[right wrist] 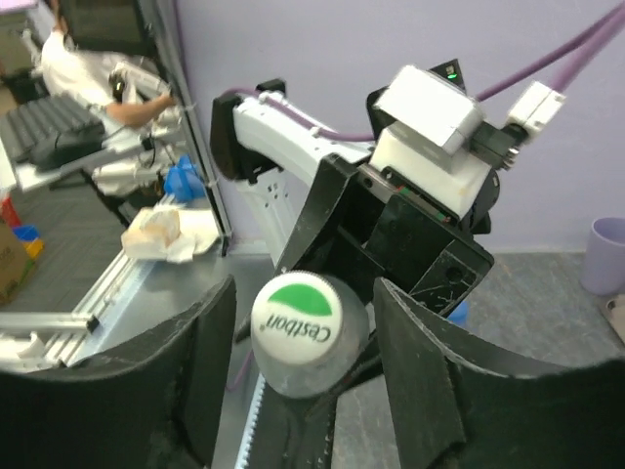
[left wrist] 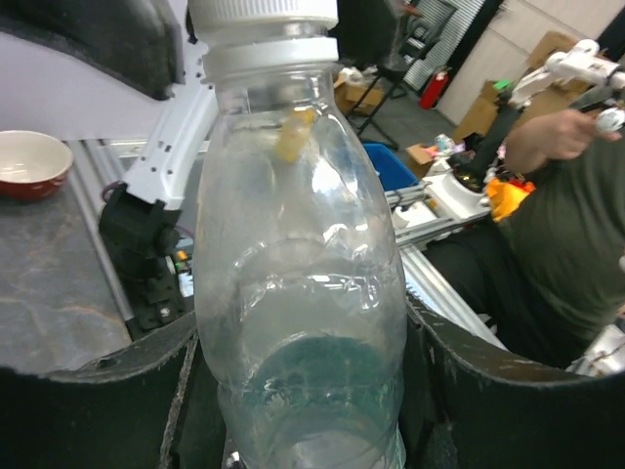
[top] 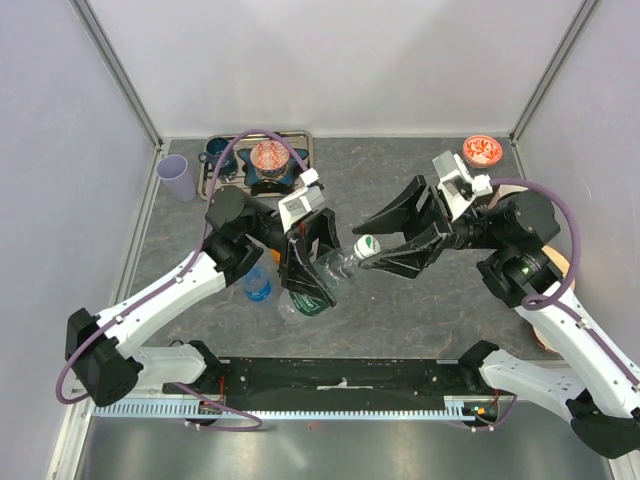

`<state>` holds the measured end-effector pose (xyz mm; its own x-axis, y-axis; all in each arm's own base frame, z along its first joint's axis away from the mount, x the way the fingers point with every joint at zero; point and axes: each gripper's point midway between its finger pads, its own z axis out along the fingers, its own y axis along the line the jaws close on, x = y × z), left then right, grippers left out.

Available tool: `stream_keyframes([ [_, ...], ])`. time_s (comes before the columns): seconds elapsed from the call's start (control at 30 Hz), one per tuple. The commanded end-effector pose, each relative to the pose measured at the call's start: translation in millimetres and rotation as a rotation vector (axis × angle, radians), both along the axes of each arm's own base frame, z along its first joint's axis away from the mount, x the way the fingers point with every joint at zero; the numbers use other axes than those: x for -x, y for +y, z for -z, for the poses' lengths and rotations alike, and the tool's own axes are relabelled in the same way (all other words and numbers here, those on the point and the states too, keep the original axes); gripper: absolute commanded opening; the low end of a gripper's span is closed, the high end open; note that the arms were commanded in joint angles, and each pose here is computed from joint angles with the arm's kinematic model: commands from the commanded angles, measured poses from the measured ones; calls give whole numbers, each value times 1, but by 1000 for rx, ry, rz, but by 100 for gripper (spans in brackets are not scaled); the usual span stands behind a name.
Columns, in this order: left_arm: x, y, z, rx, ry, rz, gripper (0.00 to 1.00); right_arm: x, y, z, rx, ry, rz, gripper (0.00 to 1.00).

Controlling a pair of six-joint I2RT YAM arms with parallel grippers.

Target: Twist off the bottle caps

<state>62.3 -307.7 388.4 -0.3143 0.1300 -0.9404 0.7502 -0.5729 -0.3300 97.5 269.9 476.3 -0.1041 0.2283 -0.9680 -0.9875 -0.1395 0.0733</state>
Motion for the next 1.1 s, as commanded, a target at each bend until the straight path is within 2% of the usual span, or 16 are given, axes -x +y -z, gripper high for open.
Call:
stream_keyframes([
  [0.0, -5, 0, -14, 36, -90, -97, 48, -22, -3, -10, 14, 94, 166, 77],
  [0.03, -9, -2, -17, 71, -154, -126, 48, -28, -7, -20, -14, 87, 224, 84],
  [0.07, -13, -2, -11, 30, -124, -161, 48, -29, -9, -26, -13, 98, 243, 92],
  [0.1, -14, -2, -12, 29, -132, -180, 49, -30, -10, -27, -9, 109, 259, 97],
  [0.13, -17, -3, -12, 37, -156, -203, 49, -34, -11, -30, -12, 117, 281, 98],
  [0.33, -42, -12, -8, 9, -163, -373, 49, -58, -18, -54, -45, 209, 420, 98],
  [0.37, -57, -15, -8, 1, -168, -474, 49, -61, -21, -60, -62, 237, 446, 98],
  [0.43, -72, -18, 2, -16, -201, -570, 51, -77, -23, -60, -72, 292, 519, 98],
  [0.47, -90, -17, 1, -20, -223, -692, 51, -80, -25, -62, -84, 327, 538, 98],
  [0.53, -101, -19, 9, -38, -284, -783, 51, -98, -28, -55, -77, 391, 623, 98],
  [0.57, -118, -15, 9, -51, -306, -899, 51, -104, -30, -49, -61, 423, 657, 98],
  [0.67, -141, -11, 13, -85, -356, -1086, 50, -124, -35, -37, -44, 479, 763, 98],
  [0.73, -144, -11, 17, -95, -402, -1143, 50, -133, -36, -25, -17, 520, 804, 98],
  [0.77, -155, -5, 15, -101, -412, -1230, 50, -135, -36, -21, -10, 535, 812, 98],
  [0.87, -167, 1, 15, -120, -435, -1350, 50, -141, -36, -14, -8, 573, 834, 98],
  [1.07, -172, 0, 19, -154, -486, -1428, 49, -150, -29, -3, 20, 602, 844, 95],
])
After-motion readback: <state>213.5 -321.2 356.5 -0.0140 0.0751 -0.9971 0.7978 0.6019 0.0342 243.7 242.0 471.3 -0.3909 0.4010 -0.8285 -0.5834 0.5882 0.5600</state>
